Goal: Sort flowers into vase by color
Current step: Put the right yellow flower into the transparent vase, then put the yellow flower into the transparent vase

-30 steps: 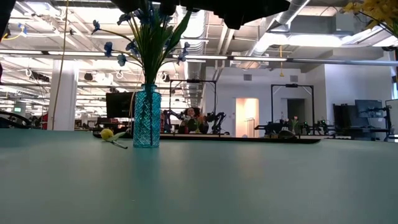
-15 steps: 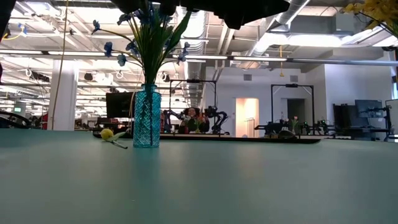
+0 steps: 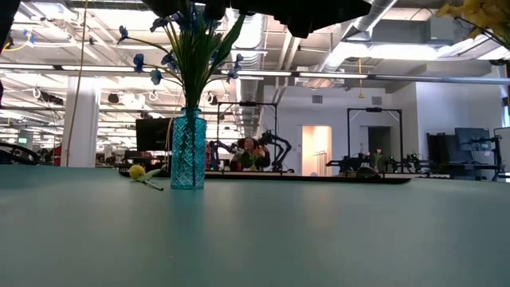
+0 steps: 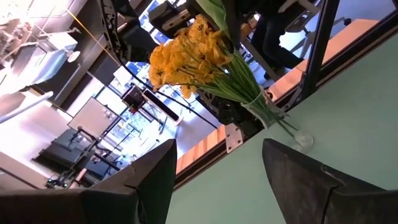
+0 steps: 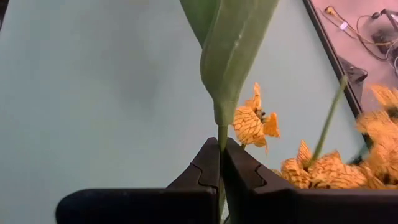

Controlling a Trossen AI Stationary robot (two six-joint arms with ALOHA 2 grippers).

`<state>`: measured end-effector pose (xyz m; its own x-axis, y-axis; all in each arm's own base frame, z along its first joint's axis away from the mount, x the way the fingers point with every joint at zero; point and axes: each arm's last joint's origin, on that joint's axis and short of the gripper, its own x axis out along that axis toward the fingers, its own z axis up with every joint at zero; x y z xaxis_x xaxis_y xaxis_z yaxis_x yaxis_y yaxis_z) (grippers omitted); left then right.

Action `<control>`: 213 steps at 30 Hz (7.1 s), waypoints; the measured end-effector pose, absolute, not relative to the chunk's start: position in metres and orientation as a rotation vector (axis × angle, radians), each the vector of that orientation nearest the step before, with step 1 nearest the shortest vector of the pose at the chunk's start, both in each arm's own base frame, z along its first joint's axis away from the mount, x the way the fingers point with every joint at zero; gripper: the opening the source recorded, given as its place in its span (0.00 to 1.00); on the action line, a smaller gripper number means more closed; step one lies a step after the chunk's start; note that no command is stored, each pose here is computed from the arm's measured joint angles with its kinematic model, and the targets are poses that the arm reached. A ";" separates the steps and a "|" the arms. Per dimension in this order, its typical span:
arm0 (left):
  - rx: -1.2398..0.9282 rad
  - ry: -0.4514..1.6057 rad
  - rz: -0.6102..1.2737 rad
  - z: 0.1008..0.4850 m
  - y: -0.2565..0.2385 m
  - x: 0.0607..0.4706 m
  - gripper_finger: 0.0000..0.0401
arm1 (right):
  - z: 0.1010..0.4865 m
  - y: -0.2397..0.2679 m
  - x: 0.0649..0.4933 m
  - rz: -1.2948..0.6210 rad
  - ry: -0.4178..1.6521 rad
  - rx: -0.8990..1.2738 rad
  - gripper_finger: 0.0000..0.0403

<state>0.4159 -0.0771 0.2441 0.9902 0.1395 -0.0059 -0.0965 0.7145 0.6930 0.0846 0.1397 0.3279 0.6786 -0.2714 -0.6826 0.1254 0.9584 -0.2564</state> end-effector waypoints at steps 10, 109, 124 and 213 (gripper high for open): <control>0.763 0.073 0.125 0.243 -0.077 0.416 0.56 | 0.328 0.140 0.084 -0.229 0.802 -0.175 0.08; 0.789 0.117 0.143 0.241 -0.083 0.413 0.56 | 0.417 0.115 0.101 -0.039 1.015 0.257 0.32; 0.567 0.373 0.060 0.318 -0.122 0.354 0.56 | 0.450 0.077 0.102 -0.155 0.698 -0.055 0.29; -1.083 1.312 1.200 0.135 0.165 0.243 0.55 | 0.454 0.057 0.101 -0.242 0.666 -0.207 0.29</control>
